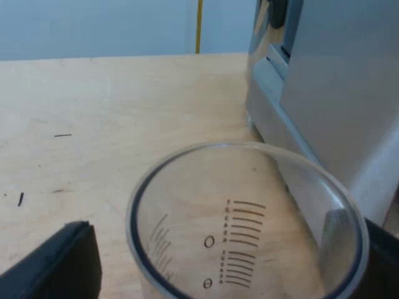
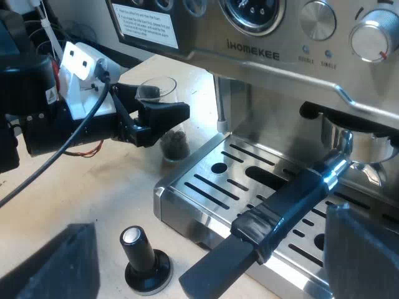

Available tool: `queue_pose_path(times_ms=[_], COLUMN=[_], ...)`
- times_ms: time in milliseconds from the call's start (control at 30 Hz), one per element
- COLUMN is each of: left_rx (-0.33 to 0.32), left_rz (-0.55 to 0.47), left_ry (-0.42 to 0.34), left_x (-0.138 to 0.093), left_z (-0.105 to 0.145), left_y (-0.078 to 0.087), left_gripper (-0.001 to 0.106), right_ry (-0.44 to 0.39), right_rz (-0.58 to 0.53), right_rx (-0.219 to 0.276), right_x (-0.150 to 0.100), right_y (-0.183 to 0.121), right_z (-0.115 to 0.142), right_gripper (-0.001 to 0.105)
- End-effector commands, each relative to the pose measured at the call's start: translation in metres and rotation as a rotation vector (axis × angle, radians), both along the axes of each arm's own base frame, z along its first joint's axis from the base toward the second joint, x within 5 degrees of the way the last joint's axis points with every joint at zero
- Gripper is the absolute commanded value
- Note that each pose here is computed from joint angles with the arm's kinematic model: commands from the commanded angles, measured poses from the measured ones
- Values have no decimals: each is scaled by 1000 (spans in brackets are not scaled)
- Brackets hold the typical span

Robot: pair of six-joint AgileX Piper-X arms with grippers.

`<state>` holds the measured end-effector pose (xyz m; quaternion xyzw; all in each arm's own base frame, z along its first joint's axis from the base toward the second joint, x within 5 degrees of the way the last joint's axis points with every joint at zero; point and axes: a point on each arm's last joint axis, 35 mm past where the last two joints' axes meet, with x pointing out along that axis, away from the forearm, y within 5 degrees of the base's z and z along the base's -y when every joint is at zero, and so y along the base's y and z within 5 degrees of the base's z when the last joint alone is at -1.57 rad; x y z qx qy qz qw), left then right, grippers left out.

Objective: Pour the beans into the coffee machine

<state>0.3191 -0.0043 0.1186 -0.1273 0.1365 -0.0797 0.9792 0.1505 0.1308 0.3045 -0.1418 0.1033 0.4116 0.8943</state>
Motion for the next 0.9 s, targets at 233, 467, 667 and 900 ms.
queue_pose_path(times_ms=[233,467,667,900], left_rx=[-2,-3,-3,-3], left_rz=[3,-4,-4,-4], left_ry=[-15,-18,-60,-10], left_x=[3,3,1,-8], left_z=[4,4,24,50], left_y=[-1,-2,-2,-2], left_gripper=[50,33,33,33], right_ry=[-26,-27,-27,-10], right_rz=[6,-2,-2,-9], right_rx=[17,15,15,30], right_x=[0,0,0,0], right_y=[1,0,0,0], right_z=[7,7,7,7], right_gripper=[78,78,78,78])
